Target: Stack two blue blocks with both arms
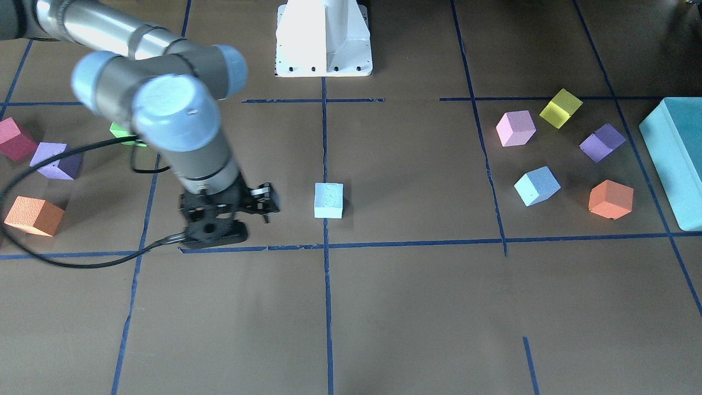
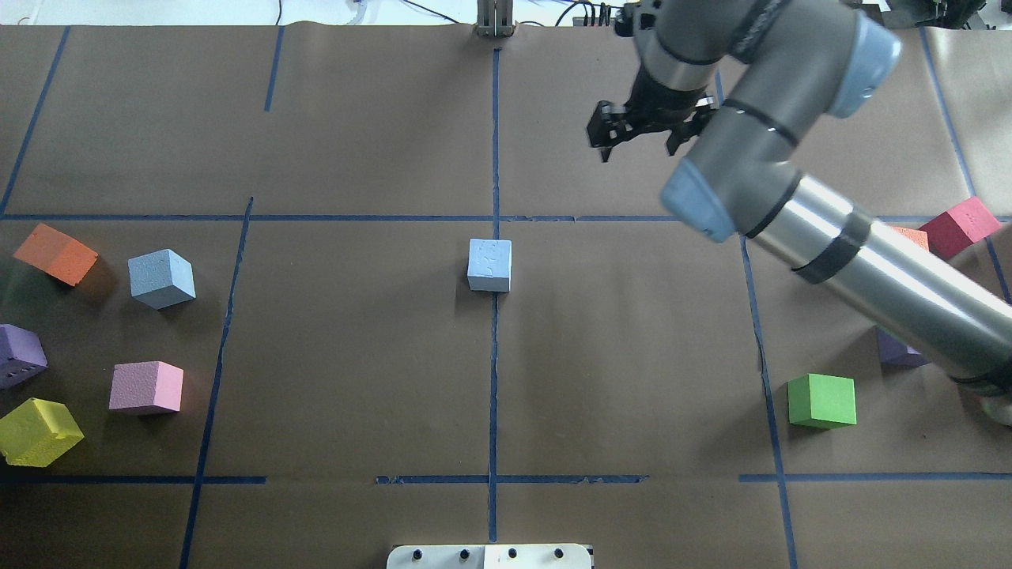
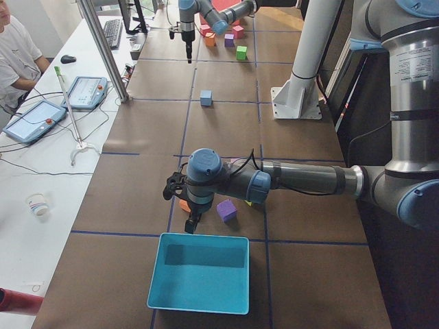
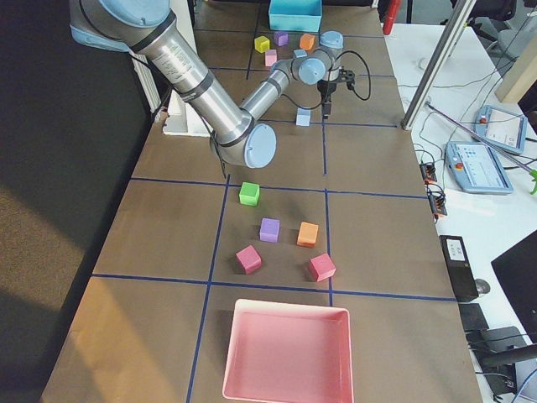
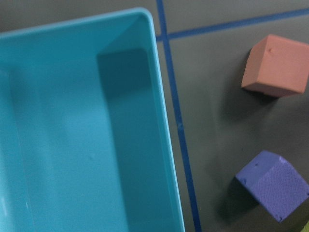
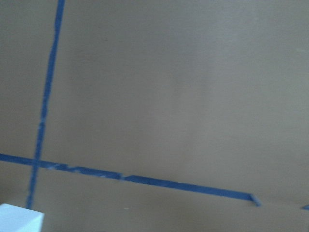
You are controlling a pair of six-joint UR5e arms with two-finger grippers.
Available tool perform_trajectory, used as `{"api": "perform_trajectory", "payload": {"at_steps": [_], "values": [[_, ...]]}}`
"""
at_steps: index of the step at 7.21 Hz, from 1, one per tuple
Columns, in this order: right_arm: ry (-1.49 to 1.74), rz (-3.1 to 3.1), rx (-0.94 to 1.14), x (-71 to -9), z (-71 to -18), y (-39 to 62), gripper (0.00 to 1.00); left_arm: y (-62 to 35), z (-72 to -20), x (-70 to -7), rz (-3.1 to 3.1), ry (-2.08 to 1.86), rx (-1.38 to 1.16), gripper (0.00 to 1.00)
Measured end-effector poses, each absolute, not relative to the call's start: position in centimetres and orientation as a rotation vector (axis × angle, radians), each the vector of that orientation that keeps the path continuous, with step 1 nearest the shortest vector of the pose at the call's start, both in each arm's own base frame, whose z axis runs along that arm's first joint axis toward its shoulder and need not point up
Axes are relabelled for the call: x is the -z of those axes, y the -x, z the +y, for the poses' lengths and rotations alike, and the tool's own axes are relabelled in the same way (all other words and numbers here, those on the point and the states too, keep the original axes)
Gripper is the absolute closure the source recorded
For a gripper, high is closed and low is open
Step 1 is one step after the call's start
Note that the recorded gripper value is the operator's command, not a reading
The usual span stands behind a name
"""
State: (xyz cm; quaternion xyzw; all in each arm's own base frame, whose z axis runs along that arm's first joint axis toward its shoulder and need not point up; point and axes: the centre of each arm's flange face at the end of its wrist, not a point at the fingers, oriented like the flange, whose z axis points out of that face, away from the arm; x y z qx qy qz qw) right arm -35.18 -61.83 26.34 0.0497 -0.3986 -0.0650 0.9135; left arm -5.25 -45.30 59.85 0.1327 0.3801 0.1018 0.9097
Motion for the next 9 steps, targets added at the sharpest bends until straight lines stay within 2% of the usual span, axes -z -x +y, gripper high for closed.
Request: {"api": "perform_trajectory", "payload": {"at_steps": [1,2,5,7,9], "values": [[-0.131,-0.828,0.193,-31.9,-62.0,26.6,0.0,3.4,-46.5,-58.0,0.837,-0.251,-0.145,0.0],[-0.165,-0.812,0.26,-37.6,-59.9,19.4,0.0,-0.9,-47.6,-55.4,0.89,-0.211,-0.113,0.0],[-0.202,-0.729,0.438,-52.8,-49.6,3.1,0.0,-13.7,-48.5,-49.2,0.938,-0.083,-0.016,0.0],[-0.179,-0.715,0.458,-57.5,-46.0,-0.6,0.0,-18.0,-48.7,-47.9,0.891,-0.046,0.1,0.0],[-0.165,-0.717,0.423,-58.1,-45.6,-1.1,0.0,-23.1,-48.8,-46.9,0.843,-0.036,0.159,0.0]]}}
